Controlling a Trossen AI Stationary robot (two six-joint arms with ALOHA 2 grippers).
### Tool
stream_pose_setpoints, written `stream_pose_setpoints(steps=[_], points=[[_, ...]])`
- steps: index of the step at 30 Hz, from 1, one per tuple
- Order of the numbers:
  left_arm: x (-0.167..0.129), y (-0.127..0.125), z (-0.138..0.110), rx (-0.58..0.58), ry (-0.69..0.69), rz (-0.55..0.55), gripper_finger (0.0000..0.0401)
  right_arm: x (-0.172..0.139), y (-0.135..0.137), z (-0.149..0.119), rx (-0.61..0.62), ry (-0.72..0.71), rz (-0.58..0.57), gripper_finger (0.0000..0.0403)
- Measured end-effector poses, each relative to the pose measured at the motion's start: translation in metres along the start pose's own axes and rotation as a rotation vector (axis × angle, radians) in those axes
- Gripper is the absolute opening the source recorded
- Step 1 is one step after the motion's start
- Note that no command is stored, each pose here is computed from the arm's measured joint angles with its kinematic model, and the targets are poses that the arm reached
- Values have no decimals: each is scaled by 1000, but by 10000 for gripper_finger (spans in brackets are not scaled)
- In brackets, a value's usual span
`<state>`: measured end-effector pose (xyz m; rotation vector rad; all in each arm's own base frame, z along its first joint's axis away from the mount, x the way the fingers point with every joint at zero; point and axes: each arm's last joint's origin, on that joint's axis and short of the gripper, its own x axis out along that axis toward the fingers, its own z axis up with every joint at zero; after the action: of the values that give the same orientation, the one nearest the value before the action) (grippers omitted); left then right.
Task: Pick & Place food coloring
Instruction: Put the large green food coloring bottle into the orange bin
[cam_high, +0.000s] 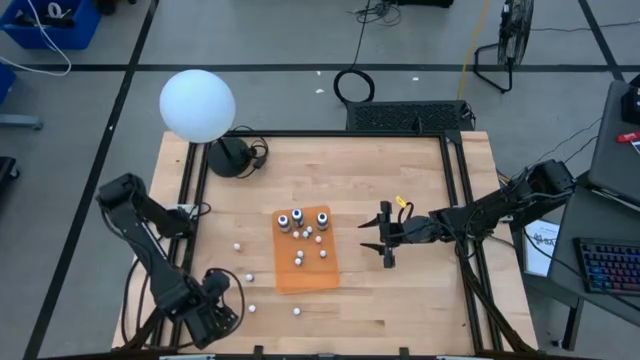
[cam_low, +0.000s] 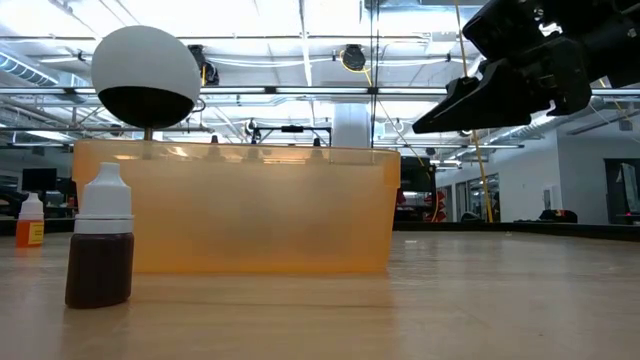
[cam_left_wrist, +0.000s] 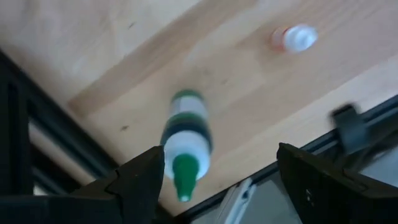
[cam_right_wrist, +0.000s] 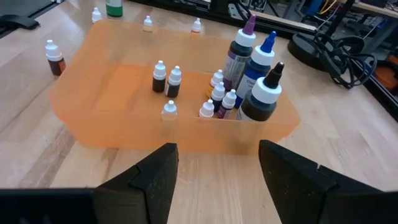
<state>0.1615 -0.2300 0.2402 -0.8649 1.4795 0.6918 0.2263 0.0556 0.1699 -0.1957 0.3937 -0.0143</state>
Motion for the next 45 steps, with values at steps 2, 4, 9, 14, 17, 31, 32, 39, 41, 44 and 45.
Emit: stream_pose_setpoints(steps=[2,4,9,14,17,31,32,39,41,44,45], points=[[4,-1,-1,5,27,31,310,0,0,0,-12,-1,0,212],[9,-3,-2,17,28,48,310,0,0,0,-16,-2,0,212],[11,-4,-2,28,26,49,310,0,0,2,-12,-16,-1,212],[11,-4,-4,31,58,61,310,0,0,2,-12,-16,-2,212],[12,-3,-5,36,57,62,303,0,0,2,-12,-15,-1,212],[12,-2,-8,56,-4,40,214,0,0,1,-12,-14,-1,212],[12,-2,-8,57,-6,40,212,0,0,1,-12,-14,-1,212],[20,3,-6,56,-9,68,220,0,0,1,-12,-14,-1,212],[22,4,-6,54,-12,77,223,0,0,1,-12,-14,-1,212],[22,4,-6,55,-11,75,225,0,0,1,-12,-14,-1,212],[22,4,-6,55,-11,75,225,0,0,1,-12,-14,-1,212]])
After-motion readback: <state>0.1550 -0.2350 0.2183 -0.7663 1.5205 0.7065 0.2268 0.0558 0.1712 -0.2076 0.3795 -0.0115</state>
